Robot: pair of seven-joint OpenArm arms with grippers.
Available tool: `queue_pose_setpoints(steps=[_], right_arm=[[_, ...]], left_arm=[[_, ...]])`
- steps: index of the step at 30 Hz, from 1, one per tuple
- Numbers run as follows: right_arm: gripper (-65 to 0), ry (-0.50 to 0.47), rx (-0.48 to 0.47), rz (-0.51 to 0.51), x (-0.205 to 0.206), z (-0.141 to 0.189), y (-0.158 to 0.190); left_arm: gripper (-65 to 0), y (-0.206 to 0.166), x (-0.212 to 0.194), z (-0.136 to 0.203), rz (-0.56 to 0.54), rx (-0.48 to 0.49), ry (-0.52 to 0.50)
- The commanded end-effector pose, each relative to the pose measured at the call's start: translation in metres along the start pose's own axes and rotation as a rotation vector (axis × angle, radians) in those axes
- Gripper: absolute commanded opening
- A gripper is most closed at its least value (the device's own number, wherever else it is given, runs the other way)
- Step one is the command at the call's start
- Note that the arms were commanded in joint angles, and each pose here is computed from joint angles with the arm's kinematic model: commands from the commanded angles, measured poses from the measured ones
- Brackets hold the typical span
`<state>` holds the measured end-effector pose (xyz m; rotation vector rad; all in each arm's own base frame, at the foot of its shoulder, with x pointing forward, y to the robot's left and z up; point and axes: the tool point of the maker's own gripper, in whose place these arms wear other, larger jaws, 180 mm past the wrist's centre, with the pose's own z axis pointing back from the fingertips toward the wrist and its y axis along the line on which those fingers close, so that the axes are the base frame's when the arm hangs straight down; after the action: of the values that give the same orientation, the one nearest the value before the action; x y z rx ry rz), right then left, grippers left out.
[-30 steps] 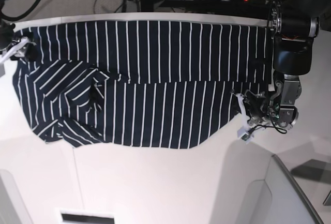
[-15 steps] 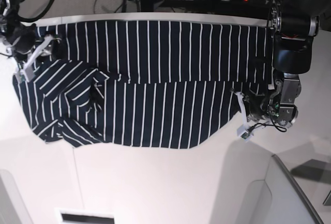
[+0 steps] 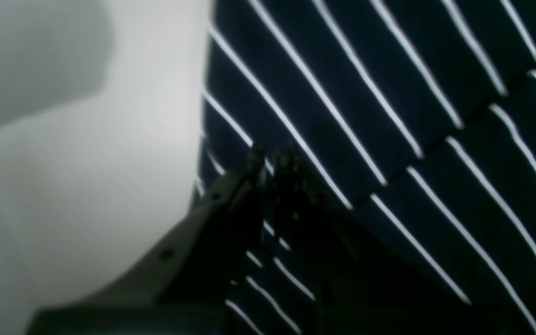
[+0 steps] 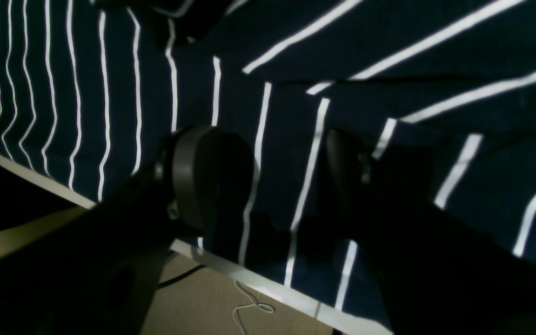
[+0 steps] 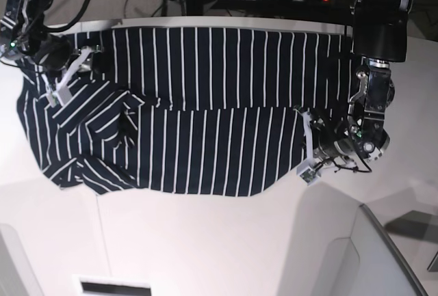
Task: Layout the t-shirt on the table in an organized manner, then fold the t-shirt properly
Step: 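Raise the left gripper off the shirt and move it outward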
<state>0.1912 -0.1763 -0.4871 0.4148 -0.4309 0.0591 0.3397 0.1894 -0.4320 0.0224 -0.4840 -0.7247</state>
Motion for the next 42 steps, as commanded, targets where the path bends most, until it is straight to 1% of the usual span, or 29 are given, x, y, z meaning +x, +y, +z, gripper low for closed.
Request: queue_pose_setpoints(steps=[1, 3, 4, 6, 7, 9, 10, 12, 13, 16, 17, 19, 21, 23, 31, 32, 34, 35, 37, 39, 42], right_arm=[[-32.0, 0.002, -0.009, 0.014, 0.002, 0.003, -0.003], [-31.8, 0.001, -0.01, 0.015, 0.003, 0.003, -0.003], [-31.8, 0.001, -0.01, 0.015, 0.003, 0.003, -0.003], [-31.8, 0.004, -0.01, 0.015, 0.002, 0.003, -0.003], [-31.8, 0.004, -0.01, 0.015, 0.002, 0.003, -0.003], [-31.8, 0.003, -0.01, 0.015, 0.003, 0.003, -0.003], [-31.8, 0.003, -0.01, 0.015, 0.003, 0.003, -0.003], [-31.8, 0.003, -0.01, 0.015, 0.003, 0.003, -0.003], [-31.8, 0.003, -0.01, 0.015, 0.003, 0.003, -0.003], [-31.8, 0.003, -0.01, 0.015, 0.003, 0.003, -0.003], [-31.8, 0.003, -0.01, 0.015, 0.003, 0.003, -0.003], [-31.8, 0.003, -0.01, 0.015, 0.003, 0.003, -0.003], [-32.0, 0.002, -0.011, 0.014, 0.003, 0.003, -0.003], [-32.0, 0.002, -0.011, 0.014, 0.002, 0.003, -0.003], [-32.0, 0.002, -0.011, 0.014, 0.002, 0.003, -0.003], [-32.0, 0.002, -0.011, 0.014, 0.002, 0.003, -0.003], [-32.0, 0.002, -0.011, 0.014, 0.002, 0.003, -0.003], [-32.0, 0.002, -0.011, 0.014, 0.002, 0.003, -0.003], [-32.0, 0.004, -0.011, 0.013, 0.001, 0.003, -0.003], [-32.0, 0.004, -0.011, 0.013, 0.001, 0.003, -0.003], [-32.0, 0.004, -0.012, 0.012, 0.001, 0.004, -0.003]], left_arm=[[-65.0, 0.022, 0.012, 0.008, 0.028, 0.065, -0.034], [-65.0, 0.031, 0.007, 0.006, 0.087, 0.096, -0.022], [-65.0, 0.043, 0.008, 0.008, 0.122, 0.12, -0.03], [-64.0, 0.059, 0.007, 0.011, 0.18, 0.135, -0.039], [-55.6, 0.065, 0.007, 0.011, 0.194, 0.139, -0.039], [-34.9, 0.078, 0.011, 0.011, 0.218, 0.147, -0.036], [-26.7, 0.082, 0.011, 0.009, 0.232, 0.142, -0.029], [-15.0, 0.088, 0.012, 0.004, 0.242, 0.118, -0.012], [-12.2, 0.089, 0.009, 0.0, 0.246, 0.097, 0.005], [-13.0, 0.083, 0.006, -0.012, 0.237, 0.0, 0.023], [-14.8, 0.079, 0.004, -0.016, 0.237, -0.033, 0.025], [-19.9, 0.075, -0.004, -0.024, 0.276, -0.063, 0.037], [-24.2, 0.071, -0.009, -0.03, 0.307, -0.085, 0.04], [-26.7, 0.066, -0.016, -0.035, 0.328, -0.102, 0.046], [-29.0, 0.054, -0.031, -0.041, 0.352, -0.13, 0.078], [-31.8, 0.053, -0.032, -0.042, 0.352, -0.131, 0.079], [-42.3, 0.051, -0.031, -0.043, 0.352, -0.136, 0.078], [-50.5, 0.048, -0.032, -0.044, 0.355, -0.141, 0.078], [-65.0, 0.043, -0.032, -0.046, 0.352, -0.149, 0.079], [-65.0, 0.035, -0.027, -0.049, 0.348, -0.162, 0.075], [-65.0, 0.04, -0.017, -0.046, 0.328, -0.145, 0.048]])
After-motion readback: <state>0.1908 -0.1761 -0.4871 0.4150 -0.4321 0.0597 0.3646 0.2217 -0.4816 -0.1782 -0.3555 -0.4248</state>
